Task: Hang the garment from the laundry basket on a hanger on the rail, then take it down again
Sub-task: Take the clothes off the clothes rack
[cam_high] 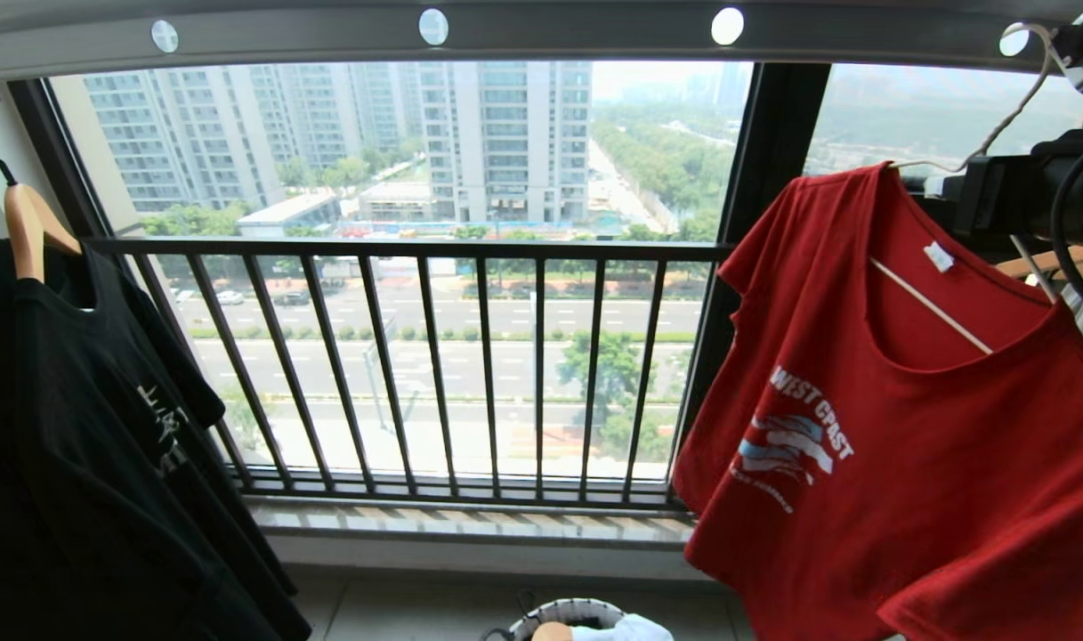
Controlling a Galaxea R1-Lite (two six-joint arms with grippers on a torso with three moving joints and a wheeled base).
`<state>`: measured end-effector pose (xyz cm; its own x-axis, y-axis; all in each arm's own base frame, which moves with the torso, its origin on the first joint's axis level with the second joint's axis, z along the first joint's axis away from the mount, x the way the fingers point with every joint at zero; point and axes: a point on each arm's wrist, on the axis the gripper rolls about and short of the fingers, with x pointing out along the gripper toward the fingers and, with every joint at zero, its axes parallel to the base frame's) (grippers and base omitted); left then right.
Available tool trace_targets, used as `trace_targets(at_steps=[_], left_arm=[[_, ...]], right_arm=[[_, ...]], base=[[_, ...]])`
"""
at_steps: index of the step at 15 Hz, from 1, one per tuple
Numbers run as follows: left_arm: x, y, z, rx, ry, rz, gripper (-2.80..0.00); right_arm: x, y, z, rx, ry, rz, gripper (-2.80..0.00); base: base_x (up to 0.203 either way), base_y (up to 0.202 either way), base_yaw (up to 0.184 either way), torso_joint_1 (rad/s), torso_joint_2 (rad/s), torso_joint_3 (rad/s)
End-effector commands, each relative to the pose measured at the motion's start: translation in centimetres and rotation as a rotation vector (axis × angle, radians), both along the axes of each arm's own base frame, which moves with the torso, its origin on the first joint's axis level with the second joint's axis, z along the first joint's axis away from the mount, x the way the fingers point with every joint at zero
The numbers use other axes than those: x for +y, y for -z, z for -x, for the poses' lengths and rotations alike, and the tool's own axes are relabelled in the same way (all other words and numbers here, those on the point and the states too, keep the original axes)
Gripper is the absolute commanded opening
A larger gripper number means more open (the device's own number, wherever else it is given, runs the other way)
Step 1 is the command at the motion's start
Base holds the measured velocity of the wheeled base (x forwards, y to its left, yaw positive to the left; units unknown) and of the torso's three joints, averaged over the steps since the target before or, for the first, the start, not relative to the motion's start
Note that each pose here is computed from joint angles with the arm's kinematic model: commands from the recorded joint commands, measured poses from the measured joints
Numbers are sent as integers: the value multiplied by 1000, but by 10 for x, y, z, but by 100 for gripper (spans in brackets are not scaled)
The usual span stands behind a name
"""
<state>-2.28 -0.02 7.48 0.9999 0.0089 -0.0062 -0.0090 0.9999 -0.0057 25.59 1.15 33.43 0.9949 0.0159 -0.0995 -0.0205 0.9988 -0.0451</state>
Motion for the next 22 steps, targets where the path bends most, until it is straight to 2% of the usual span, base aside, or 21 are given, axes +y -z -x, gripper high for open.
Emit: trace_targets(at_steps=[1,14,22], left_arm=[[0,0,0,1,0,0,-280],[0,0,0,1,0,0,-280],[0,0,0,1,0,0,-280]], right_arm=[[0,-4,7,-20,-1,1,-280],[2,-17,47,-86,-26,1,-280],[28,-2,52,-42,-151,14,-280]], base=[[0,0,0,0,0,0],[0,0,0,0,0,0],[0,0,0,0,0,0]])
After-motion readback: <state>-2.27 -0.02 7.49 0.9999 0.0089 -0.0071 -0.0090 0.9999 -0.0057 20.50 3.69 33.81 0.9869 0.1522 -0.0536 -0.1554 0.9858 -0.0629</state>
